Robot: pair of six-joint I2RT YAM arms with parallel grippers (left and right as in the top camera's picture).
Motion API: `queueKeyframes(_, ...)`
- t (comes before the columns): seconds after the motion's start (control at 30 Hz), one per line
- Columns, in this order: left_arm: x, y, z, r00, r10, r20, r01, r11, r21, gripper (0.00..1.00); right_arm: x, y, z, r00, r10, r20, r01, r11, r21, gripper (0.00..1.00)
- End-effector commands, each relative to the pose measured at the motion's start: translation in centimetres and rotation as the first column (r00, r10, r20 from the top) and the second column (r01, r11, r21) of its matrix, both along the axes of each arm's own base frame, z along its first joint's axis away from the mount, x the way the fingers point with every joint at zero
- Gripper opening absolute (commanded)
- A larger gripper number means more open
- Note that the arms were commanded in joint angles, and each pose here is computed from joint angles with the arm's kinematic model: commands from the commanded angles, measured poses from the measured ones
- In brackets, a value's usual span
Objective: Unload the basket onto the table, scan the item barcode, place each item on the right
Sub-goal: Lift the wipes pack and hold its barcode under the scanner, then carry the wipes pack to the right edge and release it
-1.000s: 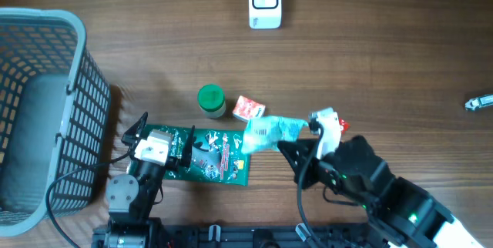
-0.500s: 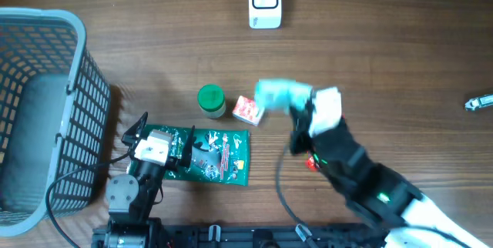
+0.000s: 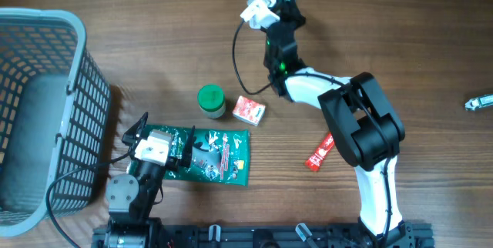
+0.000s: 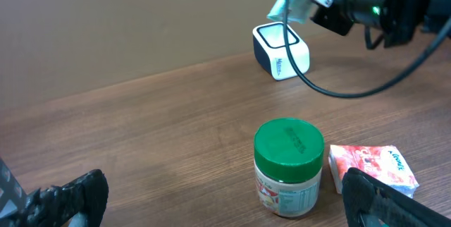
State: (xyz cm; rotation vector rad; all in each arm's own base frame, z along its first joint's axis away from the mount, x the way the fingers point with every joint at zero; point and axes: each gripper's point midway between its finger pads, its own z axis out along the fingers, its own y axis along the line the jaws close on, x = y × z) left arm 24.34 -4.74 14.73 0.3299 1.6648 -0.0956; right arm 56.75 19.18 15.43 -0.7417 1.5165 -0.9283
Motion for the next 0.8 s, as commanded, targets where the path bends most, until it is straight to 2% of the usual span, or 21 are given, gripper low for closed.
queueKeyframes(0.0, -0.1, -0.3, -0.1, 1.000, -0.016, 0.000, 0.016, 1.000, -0.008, 1.00, 1.6, 2.7, 1.1, 0.989, 0.151, -0.001, -0.151, 0.988, 0.040, 0.04)
queueKeyframes(0.1, -0.1, -0.3, -0.1, 1.000, -0.016, 0.000, 0.016, 1.000, -0.008, 1.00, 2.0, 1.7, -0.7, 0.993, 0.117, -0.023, -0.117, 0.992, -0.044, 0.04)
queueKeyframes(0.23, -0.1, -0.3, -0.1, 1.000, -0.016, 0.000, 0.016, 1.000, -0.008, 1.00, 2.2, 0.9, -0.8, 0.996, 0.074, 0.043, -0.071, 0.995, -0.070, 0.04)
queueKeyframes(0.3, -0.1, -0.3, -0.1, 1.000, -0.016, 0.000, 0.016, 1.000, -0.008, 1.00, 2.0, -0.2, 1.0, 0.993, 0.010, 0.121, -0.005, 0.999, -0.039, 0.04)
queueKeyframes(0.33, -0.1, -0.3, -0.1, 1.000, -0.016, 0.000, 0.016, 1.000, -0.008, 1.00, 1.2, -2.4, 4.5, 0.961, -0.094, 0.258, 0.093, 0.996, 0.018, 0.04)
queueKeyframes(0.4, -0.1, -0.3, -0.1, 1.000, -0.016, 0.000, 0.016, 1.000, -0.008, 1.00, 0.0, -6.0, 7.7, 0.899, -0.225, 0.374, 0.219, 0.974, 0.059, 0.04)
queueKeyframes(0.43, -0.1, -0.3, -0.1, 1.000, -0.016, 0.000, 0.016, 1.000, -0.008, 1.00, -0.8, -9.4, 8.8, 0.848, -0.340, 0.407, 0.333, 0.939, 0.089, 0.04)
queueKeyframes(0.47, -0.1, -0.3, -0.1, 1.000, -0.016, 0.000, 0.016, 1.000, -0.008, 1.00, -1.9, -14.8, 8.4, 0.768, -0.516, 0.380, 0.496, 0.854, 0.158, 0.04)
queueKeyframes(0.5, -0.1, -0.3, 0.0, 1.000, -0.016, 0.000, 0.016, 1.000, -0.008, 1.00, -3.1, -20.5, 7.1, 0.659, -0.683, 0.315, 0.645, 0.729, 0.229, 0.04)
queueKeyframes(0.53, -0.1, -0.3, -0.1, 1.000, -0.016, 0.000, 0.016, 1.000, -0.008, 1.00, -4.2, -24.4, 6.1, 0.561, -0.783, 0.268, 0.725, 0.622, 0.296, 0.04)
queueKeyframes(0.6, -0.1, -0.3, -0.1, 1.000, -0.016, 0.000, 0.016, 1.000, -0.008, 1.00, -7.8, -32.4, 3.9, 0.307, -0.937, 0.168, 0.844, 0.350, 0.406, 0.04)
queueKeyframes(0.63, -0.1, -0.3, -0.1, 1.000, -0.016, 0.000, 0.016, 1.000, -0.008, 1.00, -10.5, -37.5, 2.8, 0.138, -0.983, 0.124, 0.883, 0.179, 0.433, 0.04)
queueKeyframes(0.77, -0.1, -0.3, -0.1, 1.000, -0.016, 0.000, 0.016, 1.000, -0.008, 1.00, -14.3, -45.0, 1.6, -0.019, -0.993, 0.112, 0.927, 0.024, 0.375, 0.04)
